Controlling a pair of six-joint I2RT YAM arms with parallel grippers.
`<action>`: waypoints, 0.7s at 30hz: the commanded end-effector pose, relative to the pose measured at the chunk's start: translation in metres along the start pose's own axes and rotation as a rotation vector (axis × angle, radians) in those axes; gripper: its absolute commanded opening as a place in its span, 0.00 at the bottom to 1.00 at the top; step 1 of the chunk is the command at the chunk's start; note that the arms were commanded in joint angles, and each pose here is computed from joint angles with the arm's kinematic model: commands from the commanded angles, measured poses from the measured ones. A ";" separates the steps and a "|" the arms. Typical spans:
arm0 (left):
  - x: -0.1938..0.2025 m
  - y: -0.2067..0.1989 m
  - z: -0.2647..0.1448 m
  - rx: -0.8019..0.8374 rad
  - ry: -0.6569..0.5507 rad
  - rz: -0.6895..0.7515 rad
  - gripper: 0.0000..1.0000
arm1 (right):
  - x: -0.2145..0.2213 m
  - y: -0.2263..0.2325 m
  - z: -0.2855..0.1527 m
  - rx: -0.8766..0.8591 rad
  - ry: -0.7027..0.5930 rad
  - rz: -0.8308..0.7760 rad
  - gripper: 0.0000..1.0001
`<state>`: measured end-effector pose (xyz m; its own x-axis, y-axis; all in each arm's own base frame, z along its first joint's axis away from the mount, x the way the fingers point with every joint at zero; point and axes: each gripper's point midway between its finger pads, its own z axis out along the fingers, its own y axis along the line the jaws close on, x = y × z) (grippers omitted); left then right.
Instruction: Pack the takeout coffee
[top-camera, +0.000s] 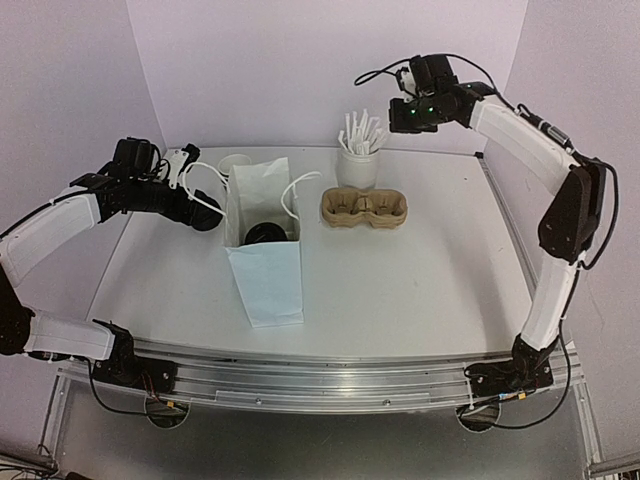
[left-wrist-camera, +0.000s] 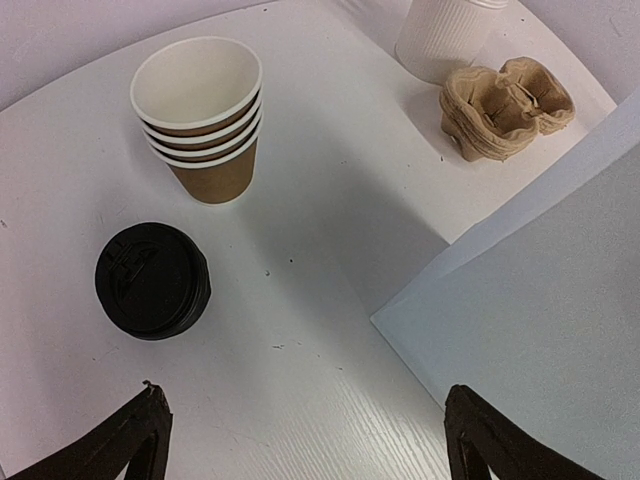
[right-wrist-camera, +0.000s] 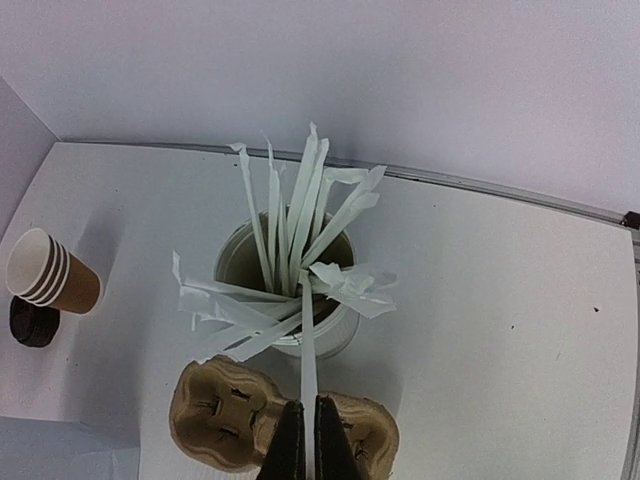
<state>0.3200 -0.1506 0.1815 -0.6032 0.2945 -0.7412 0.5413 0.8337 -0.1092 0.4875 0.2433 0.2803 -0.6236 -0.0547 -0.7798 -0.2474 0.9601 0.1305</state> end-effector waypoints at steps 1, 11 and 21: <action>-0.016 -0.002 -0.010 0.005 -0.050 0.015 0.95 | -0.054 0.000 -0.082 -0.019 -0.168 -0.024 0.00; -0.020 -0.003 -0.013 0.010 -0.058 0.021 0.95 | -0.083 0.024 -0.168 -0.194 -0.296 -0.085 0.00; -0.022 -0.004 -0.014 0.013 -0.068 0.027 0.95 | -0.033 0.154 -0.244 -0.937 -0.109 -0.173 0.00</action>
<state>0.3185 -0.1509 0.1804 -0.6058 0.2998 -0.7369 0.5458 0.8306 -0.1107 0.3570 0.2816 0.4659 -0.4113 -0.0253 -0.9111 -0.7098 0.6360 0.3028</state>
